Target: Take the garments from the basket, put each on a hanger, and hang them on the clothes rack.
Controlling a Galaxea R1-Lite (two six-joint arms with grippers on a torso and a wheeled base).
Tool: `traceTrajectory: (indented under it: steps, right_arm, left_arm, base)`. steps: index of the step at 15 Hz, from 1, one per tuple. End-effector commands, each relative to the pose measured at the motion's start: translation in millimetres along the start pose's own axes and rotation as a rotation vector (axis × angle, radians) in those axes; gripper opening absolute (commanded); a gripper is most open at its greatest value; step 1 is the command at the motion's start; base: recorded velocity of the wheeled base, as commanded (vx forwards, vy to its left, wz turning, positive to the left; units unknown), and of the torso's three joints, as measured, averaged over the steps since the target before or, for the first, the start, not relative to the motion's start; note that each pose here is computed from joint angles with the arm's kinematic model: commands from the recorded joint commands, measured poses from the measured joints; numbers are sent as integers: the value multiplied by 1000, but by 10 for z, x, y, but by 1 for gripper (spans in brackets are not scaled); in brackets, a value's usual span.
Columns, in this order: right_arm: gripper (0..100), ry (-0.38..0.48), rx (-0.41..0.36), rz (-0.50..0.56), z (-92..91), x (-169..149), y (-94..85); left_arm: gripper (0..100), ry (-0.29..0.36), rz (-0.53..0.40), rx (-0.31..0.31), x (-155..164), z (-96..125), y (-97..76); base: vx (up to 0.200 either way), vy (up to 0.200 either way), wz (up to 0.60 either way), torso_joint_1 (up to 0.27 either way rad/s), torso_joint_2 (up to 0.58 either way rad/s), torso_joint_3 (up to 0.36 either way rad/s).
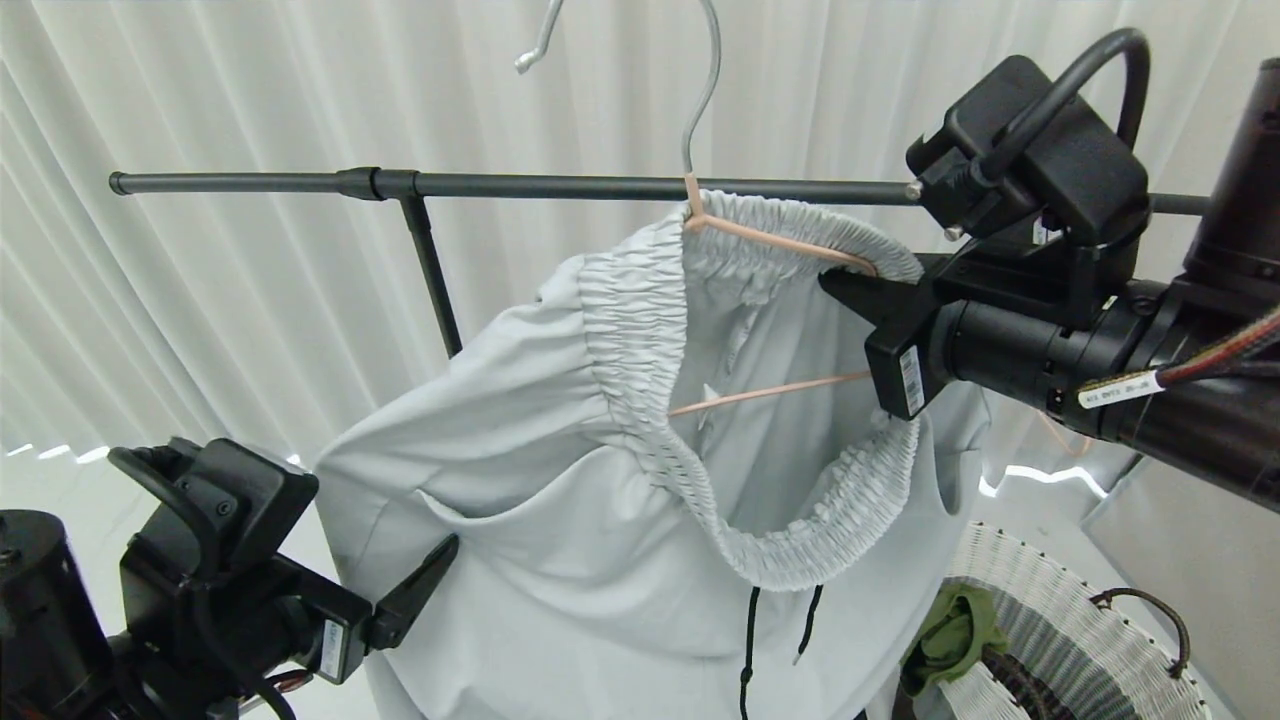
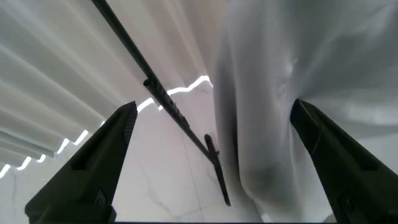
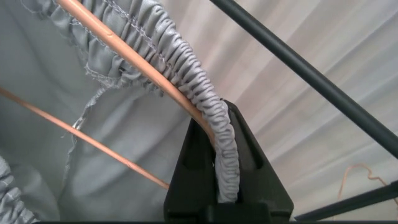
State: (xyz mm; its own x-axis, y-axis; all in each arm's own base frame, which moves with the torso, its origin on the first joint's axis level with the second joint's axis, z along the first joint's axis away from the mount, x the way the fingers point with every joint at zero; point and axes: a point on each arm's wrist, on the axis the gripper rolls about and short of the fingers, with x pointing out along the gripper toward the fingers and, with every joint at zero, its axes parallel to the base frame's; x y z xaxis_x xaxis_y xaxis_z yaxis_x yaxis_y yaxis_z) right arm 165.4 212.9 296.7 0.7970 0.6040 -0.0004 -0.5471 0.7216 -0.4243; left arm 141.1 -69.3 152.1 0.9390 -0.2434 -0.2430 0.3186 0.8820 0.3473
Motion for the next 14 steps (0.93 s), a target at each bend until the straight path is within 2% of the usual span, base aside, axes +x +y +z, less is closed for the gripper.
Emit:
traceTrajectory:
  steps: [1,5,9,14]
  right_arm:
    - [0,-6,1,1,17,-14,3]
    - [0,-1,1,-9,10,-13,-18]
    - [0,16,2,-56,-36,9,-144]
    - [0,29,1,-81,-68,24,-209]
  left_arm:
    - [0,26,-4,2,37,-38,-7]
    - [0,58,40,-8,36,-108,59]
    - [0,107,110,-28,10,-220,165]
    - [0,115,130,-26,12,-231,195]
  base:
    - [0,0,0,0,0,0]
    - [0,0,0,0,0,0]
    - [0,0,0,0,0,0]
    - [0,0,0,0,0,0]
